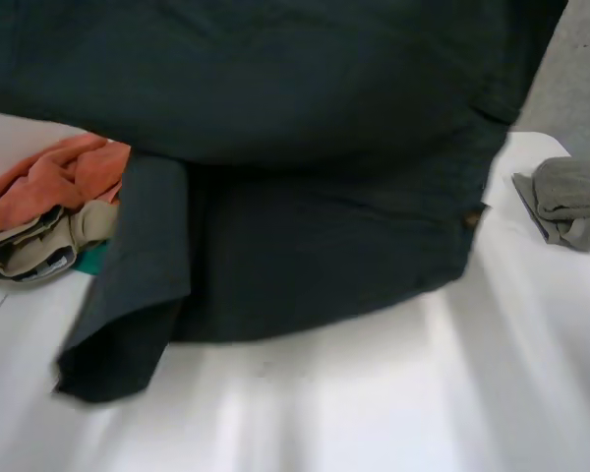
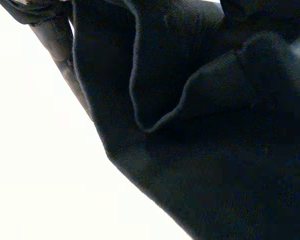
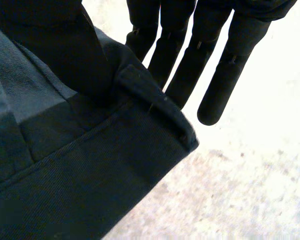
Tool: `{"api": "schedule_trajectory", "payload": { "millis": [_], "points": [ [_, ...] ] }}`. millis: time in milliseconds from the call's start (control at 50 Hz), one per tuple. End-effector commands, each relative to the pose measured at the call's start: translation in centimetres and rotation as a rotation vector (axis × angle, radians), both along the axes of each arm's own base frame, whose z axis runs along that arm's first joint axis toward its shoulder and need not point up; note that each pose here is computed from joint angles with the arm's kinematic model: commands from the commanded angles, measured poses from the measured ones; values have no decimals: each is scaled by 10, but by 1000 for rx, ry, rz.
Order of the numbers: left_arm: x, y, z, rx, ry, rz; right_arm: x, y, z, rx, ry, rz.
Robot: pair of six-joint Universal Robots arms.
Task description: Fold the laundry.
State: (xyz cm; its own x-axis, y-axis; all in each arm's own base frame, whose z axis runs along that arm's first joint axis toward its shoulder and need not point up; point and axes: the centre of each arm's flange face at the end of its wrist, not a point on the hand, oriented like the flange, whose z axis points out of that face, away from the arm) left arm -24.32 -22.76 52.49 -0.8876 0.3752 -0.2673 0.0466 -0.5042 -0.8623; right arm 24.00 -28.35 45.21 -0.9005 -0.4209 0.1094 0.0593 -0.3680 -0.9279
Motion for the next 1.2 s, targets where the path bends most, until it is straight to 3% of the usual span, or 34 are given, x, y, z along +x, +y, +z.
{"api": "schedule_trajectory", "payload": {
  "millis": [20,160,260,420,600,760,900,980,1100,1200],
  "points": [
    [-31,-80,-86,197,-94,-34,20,-41,-70,193,20,20],
    [-59,-147,-187,309,-131,-84,43,-83,-165,300,93,-4],
    [-73,-190,-260,318,-134,-63,50,-110,-218,270,113,-102],
    [-66,-216,-285,316,-109,28,72,-133,-239,25,54,-179],
    [-52,-193,-240,328,-88,120,65,-119,-193,-26,121,-202],
    [-48,-127,-237,523,-175,63,49,-81,-191,198,313,-150],
    [-58,-58,-277,724,-288,-59,22,-33,-241,594,537,-27],
    [-71,-43,-298,740,-319,-96,15,-15,-261,687,565,43],
    [-86,-40,-336,769,-367,-73,4,-7,-280,696,586,57],
    [-90,-50,-368,782,-438,13,-5,-9,-289,651,602,32]
  ]
}}
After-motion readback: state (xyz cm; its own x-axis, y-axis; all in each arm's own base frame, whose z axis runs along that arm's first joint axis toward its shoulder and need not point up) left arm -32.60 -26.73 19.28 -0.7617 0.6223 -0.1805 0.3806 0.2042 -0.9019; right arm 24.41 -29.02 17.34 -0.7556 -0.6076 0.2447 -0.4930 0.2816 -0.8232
